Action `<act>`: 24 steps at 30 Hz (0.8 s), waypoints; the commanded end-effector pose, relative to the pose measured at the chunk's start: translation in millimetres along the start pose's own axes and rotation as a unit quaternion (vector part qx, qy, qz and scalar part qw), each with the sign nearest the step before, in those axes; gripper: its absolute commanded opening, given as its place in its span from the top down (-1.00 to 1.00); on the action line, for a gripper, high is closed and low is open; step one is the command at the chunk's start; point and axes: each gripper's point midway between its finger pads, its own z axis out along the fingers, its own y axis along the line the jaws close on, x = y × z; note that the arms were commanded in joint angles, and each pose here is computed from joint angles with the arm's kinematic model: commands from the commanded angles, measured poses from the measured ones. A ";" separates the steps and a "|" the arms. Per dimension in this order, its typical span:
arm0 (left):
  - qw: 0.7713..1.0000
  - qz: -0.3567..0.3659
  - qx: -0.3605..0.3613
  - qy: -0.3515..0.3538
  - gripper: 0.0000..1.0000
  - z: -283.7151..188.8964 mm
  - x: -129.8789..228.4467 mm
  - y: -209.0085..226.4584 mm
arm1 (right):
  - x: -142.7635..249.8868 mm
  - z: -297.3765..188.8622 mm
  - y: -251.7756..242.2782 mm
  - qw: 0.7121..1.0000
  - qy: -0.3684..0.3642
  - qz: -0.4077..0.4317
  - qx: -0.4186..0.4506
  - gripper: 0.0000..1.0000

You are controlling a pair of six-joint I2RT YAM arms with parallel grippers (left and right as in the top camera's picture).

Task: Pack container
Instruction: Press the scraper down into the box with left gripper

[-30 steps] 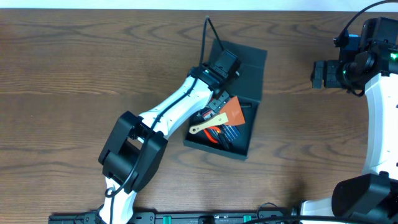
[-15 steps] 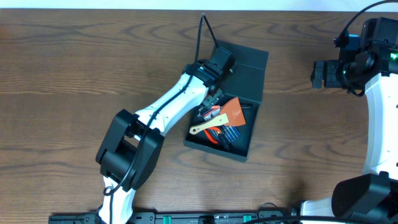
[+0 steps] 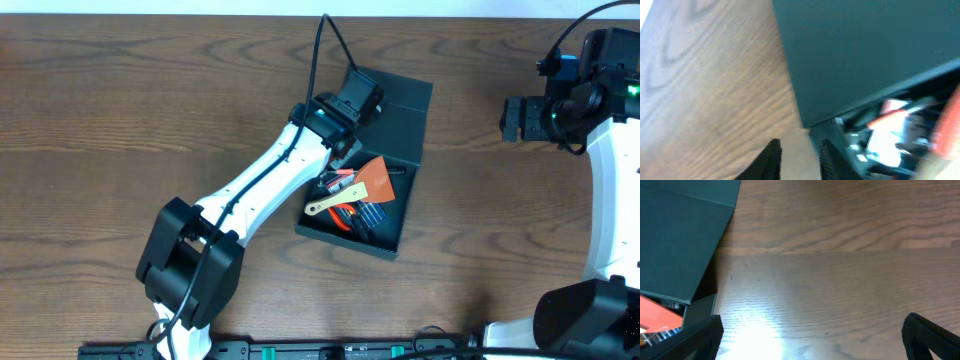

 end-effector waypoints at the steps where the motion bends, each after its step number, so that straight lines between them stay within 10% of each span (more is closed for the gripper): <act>1: 0.998 -0.023 0.050 -0.012 0.63 -6.7 -5.8 -22.5 | 0.5 1.6 -2.2 1.000 0.002 0.003 -0.001 -0.99; 3: 0.998 -0.023 0.055 -0.012 0.88 -6.5 -6.2 -26.3 | 0.6 1.5 -2.2 1.000 0.002 0.003 -0.001 -0.99; 24: 0.992 -0.026 0.120 0.033 0.89 23.1 13.8 -65.3 | 0.6 1.5 -1.5 1.000 0.002 0.003 -0.003 -0.99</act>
